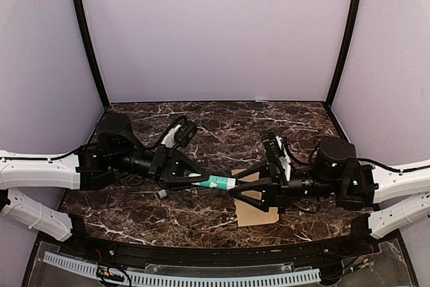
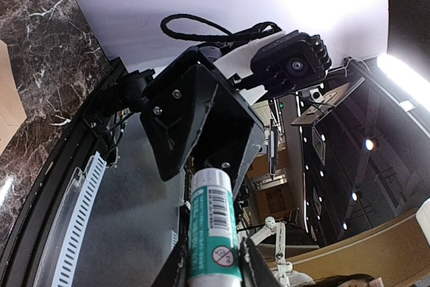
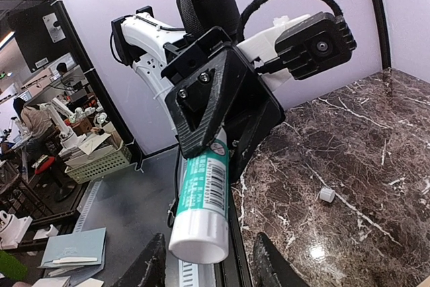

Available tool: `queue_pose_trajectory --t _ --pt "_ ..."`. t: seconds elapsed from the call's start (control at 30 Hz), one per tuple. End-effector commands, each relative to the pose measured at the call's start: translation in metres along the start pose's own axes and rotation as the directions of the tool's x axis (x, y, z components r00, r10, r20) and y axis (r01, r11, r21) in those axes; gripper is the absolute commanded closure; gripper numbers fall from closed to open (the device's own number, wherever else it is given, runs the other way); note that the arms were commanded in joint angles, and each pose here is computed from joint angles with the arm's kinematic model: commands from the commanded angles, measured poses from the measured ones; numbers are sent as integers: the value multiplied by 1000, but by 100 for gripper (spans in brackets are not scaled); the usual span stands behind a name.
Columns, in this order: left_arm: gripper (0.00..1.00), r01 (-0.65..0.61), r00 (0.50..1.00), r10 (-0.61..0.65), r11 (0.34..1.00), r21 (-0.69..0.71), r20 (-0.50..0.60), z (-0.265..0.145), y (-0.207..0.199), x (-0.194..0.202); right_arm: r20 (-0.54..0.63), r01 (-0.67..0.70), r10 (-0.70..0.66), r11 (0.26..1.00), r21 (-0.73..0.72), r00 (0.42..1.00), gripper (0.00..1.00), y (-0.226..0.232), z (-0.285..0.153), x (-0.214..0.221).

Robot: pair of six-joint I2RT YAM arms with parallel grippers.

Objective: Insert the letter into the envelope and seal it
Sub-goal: Unscrew the solid glue.

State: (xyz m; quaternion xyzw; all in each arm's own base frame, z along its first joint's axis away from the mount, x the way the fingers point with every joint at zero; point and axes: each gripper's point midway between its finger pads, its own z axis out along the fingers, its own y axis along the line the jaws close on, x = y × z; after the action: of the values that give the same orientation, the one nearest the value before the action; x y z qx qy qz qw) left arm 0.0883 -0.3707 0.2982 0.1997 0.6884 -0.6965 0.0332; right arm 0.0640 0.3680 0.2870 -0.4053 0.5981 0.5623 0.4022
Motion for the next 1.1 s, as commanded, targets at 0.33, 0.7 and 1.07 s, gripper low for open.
queue_pose_trajectory --t 0.33,0.7,1.07 --pt "100 -41 999 42 998 49 -23 1 -14 5 72 19 -15 998 -54 997 71 16 3 -28" --pt "100 -40 999 42 998 50 -34 2 -13 6 63 0 5 997 -83 998 90 20 4 -27" --pt "100 -78 997 78 997 -9 -24 3 -3 4 57 -160 163 985 -62 985 100 14 6 -25"
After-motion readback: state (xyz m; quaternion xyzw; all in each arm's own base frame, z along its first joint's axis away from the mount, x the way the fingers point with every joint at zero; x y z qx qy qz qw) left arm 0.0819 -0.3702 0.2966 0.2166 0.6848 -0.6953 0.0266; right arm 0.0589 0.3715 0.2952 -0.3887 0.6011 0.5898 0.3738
